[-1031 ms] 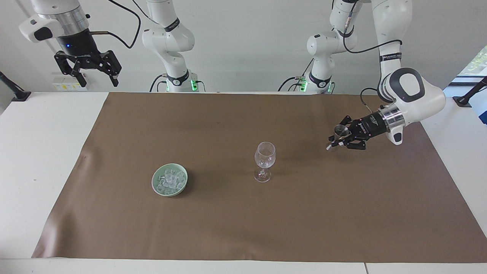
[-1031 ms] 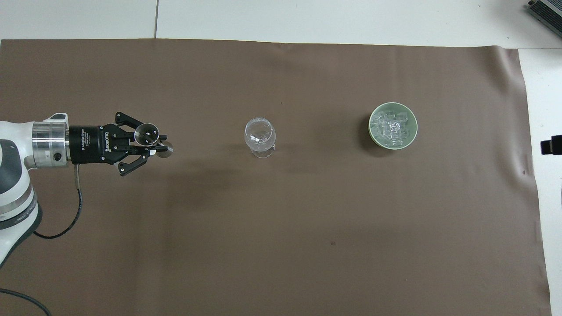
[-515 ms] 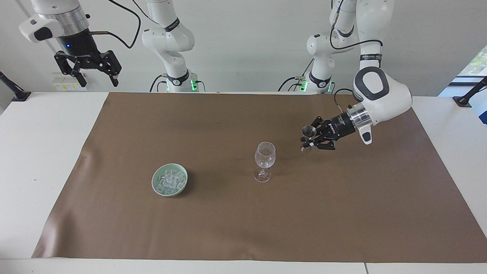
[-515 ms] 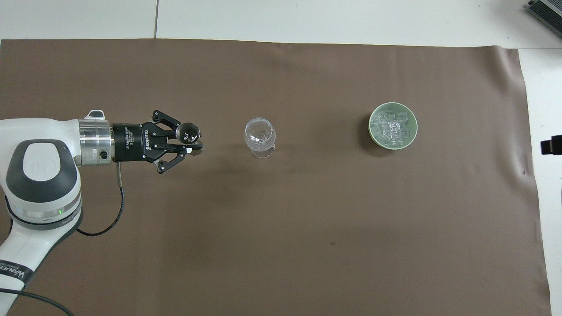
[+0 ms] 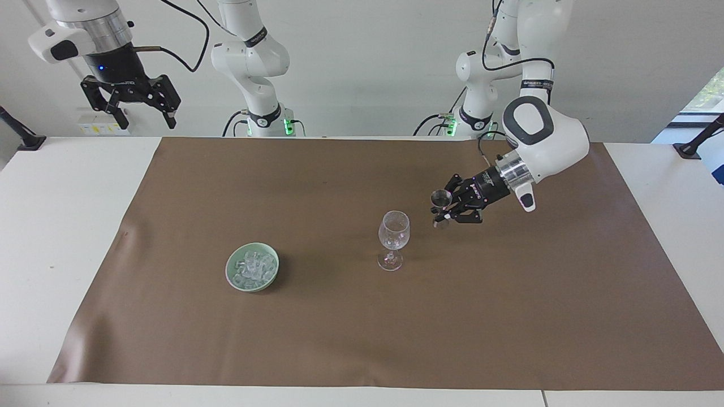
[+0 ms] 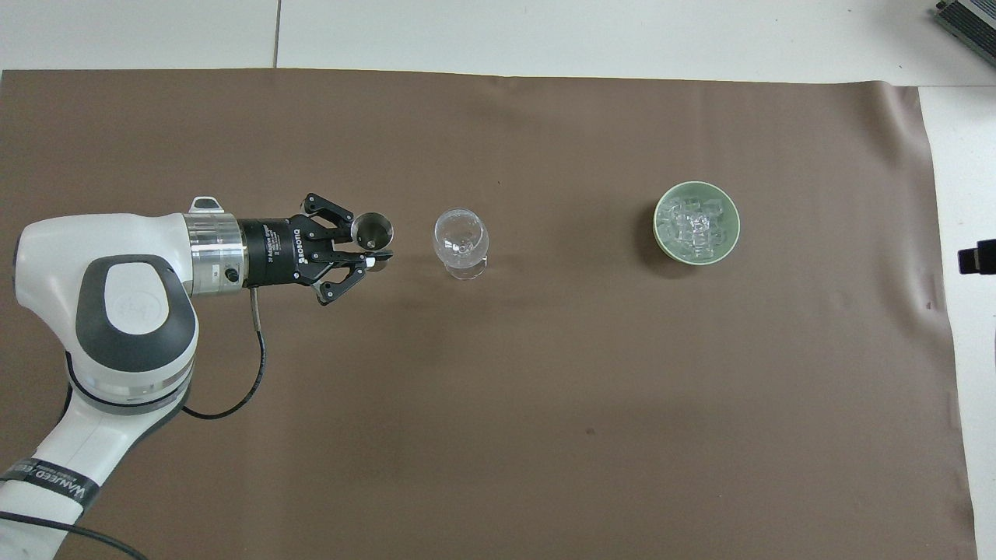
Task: Pour wine and add ice with both arms
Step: 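Lift the jigger with the left gripper and carry it toward the glass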
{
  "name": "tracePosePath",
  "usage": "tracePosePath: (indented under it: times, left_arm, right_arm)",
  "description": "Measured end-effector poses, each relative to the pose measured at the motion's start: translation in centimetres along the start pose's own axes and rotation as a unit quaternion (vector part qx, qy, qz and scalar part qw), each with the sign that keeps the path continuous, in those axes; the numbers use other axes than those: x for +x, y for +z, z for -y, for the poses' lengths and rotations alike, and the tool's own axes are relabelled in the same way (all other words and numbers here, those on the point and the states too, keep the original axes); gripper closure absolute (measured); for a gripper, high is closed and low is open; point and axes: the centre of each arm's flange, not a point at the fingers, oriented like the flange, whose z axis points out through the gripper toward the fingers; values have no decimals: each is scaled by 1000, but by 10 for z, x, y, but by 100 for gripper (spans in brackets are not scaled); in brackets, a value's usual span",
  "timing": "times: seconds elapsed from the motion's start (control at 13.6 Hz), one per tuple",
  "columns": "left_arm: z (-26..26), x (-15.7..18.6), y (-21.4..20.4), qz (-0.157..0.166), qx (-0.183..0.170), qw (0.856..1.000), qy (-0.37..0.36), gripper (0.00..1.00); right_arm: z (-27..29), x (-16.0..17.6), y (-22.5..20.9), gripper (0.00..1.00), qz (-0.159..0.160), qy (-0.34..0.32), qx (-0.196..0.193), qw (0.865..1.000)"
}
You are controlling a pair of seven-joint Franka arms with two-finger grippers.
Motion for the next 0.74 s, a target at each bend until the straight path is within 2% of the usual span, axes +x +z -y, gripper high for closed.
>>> tracePosePath:
  times: [0.29, 0.74]
  left_arm:
    - [0, -6, 8, -12, -30, 999, -11, 78]
    - [7, -19, 24, -19, -45, 999, -11, 78]
  right_arm:
    - [0, 0, 0, 0, 0, 0, 0, 1000]
    - [0, 0, 0, 0, 0, 0, 0, 1000]
